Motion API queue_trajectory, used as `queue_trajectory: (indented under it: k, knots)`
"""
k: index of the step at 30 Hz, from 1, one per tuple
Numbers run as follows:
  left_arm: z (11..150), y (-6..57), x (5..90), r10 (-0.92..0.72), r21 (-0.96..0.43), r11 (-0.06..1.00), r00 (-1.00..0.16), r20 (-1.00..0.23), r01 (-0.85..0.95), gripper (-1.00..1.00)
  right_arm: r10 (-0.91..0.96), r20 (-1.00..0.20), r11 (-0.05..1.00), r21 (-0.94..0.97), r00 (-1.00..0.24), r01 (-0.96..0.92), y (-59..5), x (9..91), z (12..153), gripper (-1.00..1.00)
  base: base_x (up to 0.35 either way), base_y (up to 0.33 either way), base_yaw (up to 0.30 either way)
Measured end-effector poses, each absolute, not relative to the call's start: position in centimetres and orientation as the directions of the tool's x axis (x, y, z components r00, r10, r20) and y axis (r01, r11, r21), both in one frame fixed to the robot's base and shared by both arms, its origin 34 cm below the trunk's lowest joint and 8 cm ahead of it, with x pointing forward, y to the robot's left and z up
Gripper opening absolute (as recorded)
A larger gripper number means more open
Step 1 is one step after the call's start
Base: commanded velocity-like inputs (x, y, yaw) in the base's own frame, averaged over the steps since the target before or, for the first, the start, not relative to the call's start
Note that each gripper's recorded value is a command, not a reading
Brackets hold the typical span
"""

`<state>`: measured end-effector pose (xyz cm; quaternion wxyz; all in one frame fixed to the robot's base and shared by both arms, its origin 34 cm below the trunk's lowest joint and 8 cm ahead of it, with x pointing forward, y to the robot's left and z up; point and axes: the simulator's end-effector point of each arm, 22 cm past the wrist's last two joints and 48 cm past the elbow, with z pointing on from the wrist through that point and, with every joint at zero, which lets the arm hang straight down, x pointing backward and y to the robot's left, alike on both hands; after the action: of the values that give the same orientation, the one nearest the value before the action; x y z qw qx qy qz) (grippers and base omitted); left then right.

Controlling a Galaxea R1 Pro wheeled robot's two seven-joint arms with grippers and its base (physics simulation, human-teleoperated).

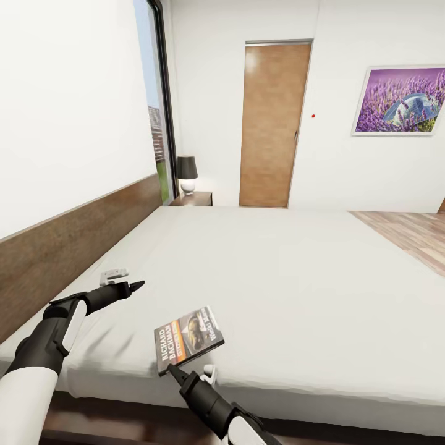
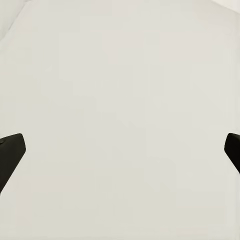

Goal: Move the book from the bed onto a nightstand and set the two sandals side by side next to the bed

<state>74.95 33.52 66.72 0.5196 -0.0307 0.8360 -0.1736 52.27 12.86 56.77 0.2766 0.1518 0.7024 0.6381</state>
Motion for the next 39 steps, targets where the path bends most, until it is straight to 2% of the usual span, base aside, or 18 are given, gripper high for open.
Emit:
queue_trajectory:
  k: [28, 35, 39]
  knots:
    - [66.8, 33.5, 75.0, -0.231, -0.321, 0.938, -0.457, -0.859, 0.129, 1.0, 0.543, -0.218, 0.153, 0.975, -0.811, -0.16, 14.3, 52.0, 58.4, -1.0, 0.0, 0.0, 0.0]
    - [66.8, 33.5, 75.0, -0.23, -0.32, 0.938, -0.457, -0.859, 0.129, 1.0, 0.546, -0.223, 0.115, 0.975, -0.808, -0.191, 14.7, 52.0, 60.2, -1.0, 0.0, 0.0, 0.0]
    - [66.8, 33.5, 75.0, -0.23, -0.32, 0.939, -0.456, -0.859, 0.129, 1.0, 0.55, -0.224, 0.057, 0.971, -0.804, -0.231, 14.8, 51.7, 62.0, -1.0, 0.0, 0.0, 0.0]
